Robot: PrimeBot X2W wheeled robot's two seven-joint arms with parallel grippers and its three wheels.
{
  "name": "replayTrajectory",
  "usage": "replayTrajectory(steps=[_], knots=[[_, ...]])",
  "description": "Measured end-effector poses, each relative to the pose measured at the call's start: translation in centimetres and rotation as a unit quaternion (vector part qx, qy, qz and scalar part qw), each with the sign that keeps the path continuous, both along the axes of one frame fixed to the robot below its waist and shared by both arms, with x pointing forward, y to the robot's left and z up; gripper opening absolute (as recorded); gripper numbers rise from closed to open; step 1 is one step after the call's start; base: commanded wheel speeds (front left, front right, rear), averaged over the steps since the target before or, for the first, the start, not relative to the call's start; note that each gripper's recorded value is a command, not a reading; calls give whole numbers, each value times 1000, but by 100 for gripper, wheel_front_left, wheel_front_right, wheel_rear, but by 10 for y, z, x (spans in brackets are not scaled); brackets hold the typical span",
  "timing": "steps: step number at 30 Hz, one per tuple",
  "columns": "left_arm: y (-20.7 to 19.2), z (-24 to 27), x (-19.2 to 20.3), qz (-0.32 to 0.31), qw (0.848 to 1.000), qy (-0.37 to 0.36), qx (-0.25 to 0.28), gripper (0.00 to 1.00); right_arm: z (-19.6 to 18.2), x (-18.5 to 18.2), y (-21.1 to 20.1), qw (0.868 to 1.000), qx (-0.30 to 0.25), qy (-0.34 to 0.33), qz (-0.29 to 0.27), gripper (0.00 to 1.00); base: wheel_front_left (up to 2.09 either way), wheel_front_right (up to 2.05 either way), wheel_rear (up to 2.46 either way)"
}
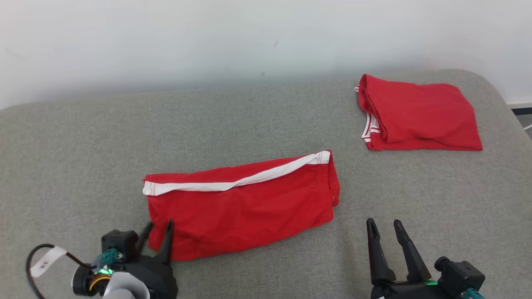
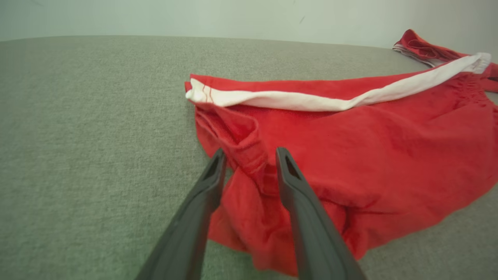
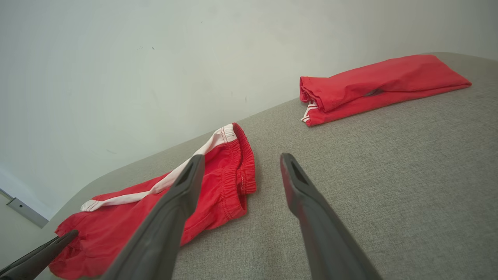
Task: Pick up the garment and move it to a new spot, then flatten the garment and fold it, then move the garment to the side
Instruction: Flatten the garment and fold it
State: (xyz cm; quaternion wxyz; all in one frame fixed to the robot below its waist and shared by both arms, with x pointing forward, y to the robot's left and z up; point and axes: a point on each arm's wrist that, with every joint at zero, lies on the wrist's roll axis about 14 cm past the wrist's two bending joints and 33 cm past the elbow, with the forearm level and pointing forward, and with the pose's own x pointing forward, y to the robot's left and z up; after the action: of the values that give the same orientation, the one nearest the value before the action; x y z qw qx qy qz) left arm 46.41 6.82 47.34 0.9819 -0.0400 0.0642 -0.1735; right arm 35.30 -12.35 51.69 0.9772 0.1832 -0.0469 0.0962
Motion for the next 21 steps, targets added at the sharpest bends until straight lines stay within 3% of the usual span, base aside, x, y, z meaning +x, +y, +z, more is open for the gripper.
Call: replayTrajectory(steps=[8, 21], knots=[[18, 39, -6, 40, 997, -71, -12, 100, 10, 0, 0, 1000, -16, -18, 1, 100, 0, 0, 0], [89, 90, -62, 164, 971, -173, -10, 100, 32, 3, -1, 995, -73, -62, 7, 100, 0, 0, 0]])
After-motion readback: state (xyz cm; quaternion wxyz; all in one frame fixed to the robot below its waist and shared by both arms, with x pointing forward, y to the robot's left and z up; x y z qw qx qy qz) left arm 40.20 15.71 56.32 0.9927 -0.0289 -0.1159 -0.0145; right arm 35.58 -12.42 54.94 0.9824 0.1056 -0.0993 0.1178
